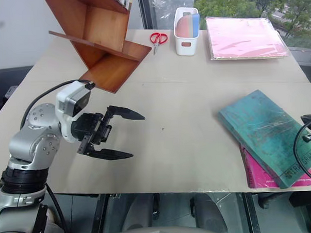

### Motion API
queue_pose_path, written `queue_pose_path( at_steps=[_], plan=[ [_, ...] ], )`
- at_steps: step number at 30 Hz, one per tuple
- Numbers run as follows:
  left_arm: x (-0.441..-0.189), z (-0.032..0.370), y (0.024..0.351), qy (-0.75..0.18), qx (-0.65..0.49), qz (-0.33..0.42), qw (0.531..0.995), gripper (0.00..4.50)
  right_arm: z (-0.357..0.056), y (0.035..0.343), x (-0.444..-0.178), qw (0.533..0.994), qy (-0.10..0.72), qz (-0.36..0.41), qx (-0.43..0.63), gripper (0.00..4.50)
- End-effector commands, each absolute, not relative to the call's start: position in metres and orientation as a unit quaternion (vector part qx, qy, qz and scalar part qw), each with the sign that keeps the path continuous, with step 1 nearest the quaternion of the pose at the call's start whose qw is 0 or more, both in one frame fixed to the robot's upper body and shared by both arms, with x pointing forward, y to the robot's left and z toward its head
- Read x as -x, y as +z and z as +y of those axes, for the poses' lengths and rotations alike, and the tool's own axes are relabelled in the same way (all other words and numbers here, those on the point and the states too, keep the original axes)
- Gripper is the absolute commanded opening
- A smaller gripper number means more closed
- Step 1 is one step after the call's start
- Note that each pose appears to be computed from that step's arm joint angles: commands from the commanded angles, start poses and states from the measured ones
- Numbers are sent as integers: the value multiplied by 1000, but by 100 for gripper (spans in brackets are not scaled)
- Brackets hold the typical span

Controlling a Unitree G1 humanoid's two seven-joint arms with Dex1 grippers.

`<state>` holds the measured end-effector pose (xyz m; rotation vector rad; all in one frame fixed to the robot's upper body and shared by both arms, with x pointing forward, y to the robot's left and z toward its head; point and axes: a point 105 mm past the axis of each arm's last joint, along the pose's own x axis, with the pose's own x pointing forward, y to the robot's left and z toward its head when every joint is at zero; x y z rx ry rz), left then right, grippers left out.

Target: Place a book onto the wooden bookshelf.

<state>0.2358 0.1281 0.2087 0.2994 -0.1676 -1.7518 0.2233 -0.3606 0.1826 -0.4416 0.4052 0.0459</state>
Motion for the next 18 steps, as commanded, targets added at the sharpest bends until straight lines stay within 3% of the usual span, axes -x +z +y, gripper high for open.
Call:
queue_pose_path(
  at_steps=[1,8,18],
  plan=[
    [-233,129,209,-764,-135,-80,626,450,-377,194,-220,954,-10,183,236,4],
    [-234,123,195,-762,-116,-75,633,450,-393,176,-229,943,-35,217,250,4],
    [-235,116,194,-749,-105,-74,650,450,-429,148,-218,927,-86,276,238,4]
  ],
)
